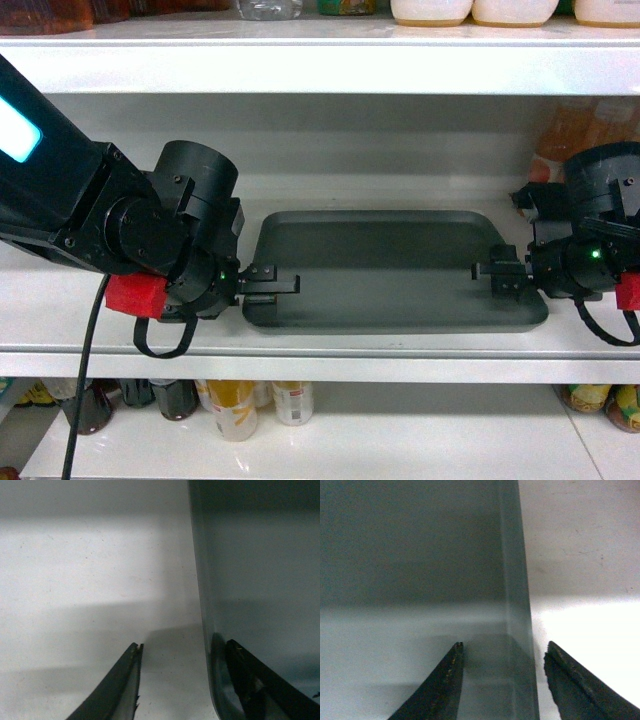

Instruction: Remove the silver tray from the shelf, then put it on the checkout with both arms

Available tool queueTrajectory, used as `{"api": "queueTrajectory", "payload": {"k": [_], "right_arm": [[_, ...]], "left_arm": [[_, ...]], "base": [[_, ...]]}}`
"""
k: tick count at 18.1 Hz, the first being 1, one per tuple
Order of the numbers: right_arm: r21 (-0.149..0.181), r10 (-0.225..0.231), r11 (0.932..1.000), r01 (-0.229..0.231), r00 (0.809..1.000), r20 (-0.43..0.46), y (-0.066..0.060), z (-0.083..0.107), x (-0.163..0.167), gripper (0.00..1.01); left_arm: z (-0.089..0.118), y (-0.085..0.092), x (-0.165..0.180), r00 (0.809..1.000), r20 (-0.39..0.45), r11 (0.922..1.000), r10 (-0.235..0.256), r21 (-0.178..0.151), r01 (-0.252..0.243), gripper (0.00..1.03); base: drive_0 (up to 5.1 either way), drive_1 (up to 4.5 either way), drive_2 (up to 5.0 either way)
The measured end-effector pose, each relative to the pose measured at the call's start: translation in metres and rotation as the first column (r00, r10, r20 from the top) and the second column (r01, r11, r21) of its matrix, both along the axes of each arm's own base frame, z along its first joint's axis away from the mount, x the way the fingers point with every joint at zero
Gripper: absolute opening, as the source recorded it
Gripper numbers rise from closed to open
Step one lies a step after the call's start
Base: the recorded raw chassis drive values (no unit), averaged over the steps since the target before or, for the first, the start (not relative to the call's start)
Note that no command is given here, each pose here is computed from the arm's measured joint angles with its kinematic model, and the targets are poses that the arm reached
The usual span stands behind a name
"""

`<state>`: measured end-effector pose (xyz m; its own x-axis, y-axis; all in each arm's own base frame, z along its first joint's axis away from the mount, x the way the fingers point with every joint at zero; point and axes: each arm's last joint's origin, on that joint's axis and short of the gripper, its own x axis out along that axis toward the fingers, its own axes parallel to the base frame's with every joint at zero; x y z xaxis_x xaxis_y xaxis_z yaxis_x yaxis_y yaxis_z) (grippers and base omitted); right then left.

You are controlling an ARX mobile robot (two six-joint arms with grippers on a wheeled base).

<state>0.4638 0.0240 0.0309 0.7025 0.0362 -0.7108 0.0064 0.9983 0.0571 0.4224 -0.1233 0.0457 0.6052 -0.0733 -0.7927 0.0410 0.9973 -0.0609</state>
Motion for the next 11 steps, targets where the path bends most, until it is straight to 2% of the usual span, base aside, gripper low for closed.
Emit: {"api": "queueTrajectory", "payload": {"k": [1, 2, 3, 4, 8, 11], "right_arm": [[-0.003, -0.001, 1.0, 0.001, 1.0, -0.011, 0.0, 0.0, 0.001, 0.26], [0.003, -0.006, 1.0, 0.006, 1.0, -0.002, -0.001, 0.0, 0.0, 0.04], [0.0, -0.009, 1.0, 0.009, 1.0, 0.026, 0.0, -0.003, -0.006, 0.04], [-0.001, -0.015, 0.9999, 0.015, 1.0, 0.019, -0.001, -0.002, -0.013, 0.04], [0.02, -0.022, 0.9996, 0.022, 1.0, 0.015, 0.002, 0.001, -0.035, 0.04], [0.043, -0.018, 0.9989, 0.018, 1.0, 0.019, 0.006, 0.005, -0.059, 0.04]], "left_arm": [[-0.002, -0.001, -0.002, 1.0, -0.013, 0.9993, 0.001, -0.038, -0.002, 0.27], [-0.004, -0.001, -0.005, 1.0, -0.017, 0.9973, 0.023, -0.069, -0.024, 0.04], [-0.004, 0.003, -0.007, 0.999, -0.019, 0.9928, 0.047, -0.109, -0.048, 0.03], [-0.003, 0.005, -0.012, 0.998, -0.009, 0.9913, 0.056, -0.119, -0.056, 0.03], [-0.001, 0.011, -0.029, 0.998, 0.004, 0.9904, 0.059, -0.125, -0.058, 0.03], [0.002, 0.016, -0.051, 0.999, 0.018, 0.9939, 0.051, -0.099, -0.049, 0.03]], "base": [[0.0, 0.0, 0.0], [0.0, 0.0, 0.0], [0.0, 0.0, 0.0], [0.0, 0.0, 0.0], [0.0, 0.0, 0.0], [0.0, 0.0, 0.0]]}}
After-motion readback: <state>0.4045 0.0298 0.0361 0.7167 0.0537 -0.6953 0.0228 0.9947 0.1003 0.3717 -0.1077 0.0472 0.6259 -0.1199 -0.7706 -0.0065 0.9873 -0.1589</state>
